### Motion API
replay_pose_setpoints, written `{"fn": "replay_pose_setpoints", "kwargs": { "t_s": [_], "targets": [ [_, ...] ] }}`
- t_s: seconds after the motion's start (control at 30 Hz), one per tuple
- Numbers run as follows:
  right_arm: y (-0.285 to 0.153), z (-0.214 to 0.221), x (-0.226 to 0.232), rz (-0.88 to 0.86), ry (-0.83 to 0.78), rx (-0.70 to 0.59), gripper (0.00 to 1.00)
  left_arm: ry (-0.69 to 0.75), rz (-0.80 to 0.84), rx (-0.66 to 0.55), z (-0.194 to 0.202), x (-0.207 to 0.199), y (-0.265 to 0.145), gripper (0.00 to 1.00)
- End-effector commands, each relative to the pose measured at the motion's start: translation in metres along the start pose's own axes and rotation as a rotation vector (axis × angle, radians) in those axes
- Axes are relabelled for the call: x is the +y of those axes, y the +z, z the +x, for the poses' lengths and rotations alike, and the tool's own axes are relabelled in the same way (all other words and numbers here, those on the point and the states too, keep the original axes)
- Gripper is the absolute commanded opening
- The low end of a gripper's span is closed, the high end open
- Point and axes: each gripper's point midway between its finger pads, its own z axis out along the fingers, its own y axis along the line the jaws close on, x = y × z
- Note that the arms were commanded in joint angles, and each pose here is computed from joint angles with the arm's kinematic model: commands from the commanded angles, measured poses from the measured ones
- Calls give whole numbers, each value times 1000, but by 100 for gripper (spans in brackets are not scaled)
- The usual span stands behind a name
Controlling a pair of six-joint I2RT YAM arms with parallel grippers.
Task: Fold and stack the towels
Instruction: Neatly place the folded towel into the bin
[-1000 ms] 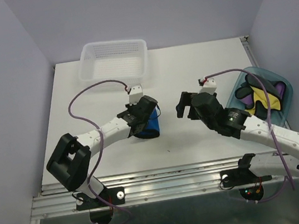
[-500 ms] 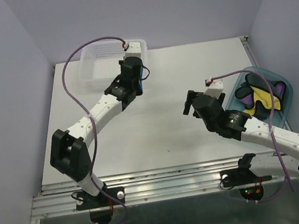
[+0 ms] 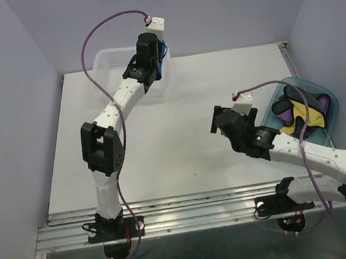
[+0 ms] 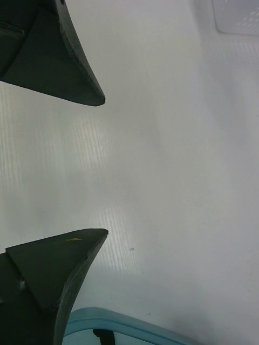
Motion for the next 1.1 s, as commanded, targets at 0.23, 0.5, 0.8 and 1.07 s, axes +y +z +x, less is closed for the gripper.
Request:
{"fn": "replay_pose_setpoints", "kwargs": {
  "t_s": [0.23, 0.5, 0.8, 1.07],
  "targets": [
    [4, -24, 11, 26, 33, -68, 100, -49, 7, -26, -12, 14, 51, 0],
    [8, -20, 14, 30, 16, -51, 100, -144, 79, 26, 22, 10, 73, 0],
    [11, -16, 14, 44, 6, -43, 100, -194, 93, 80, 56, -4, 95, 0],
    [15, -13, 14, 69, -12, -39, 100, -239, 70, 132, 82, -1, 105, 0]
  ]
}}
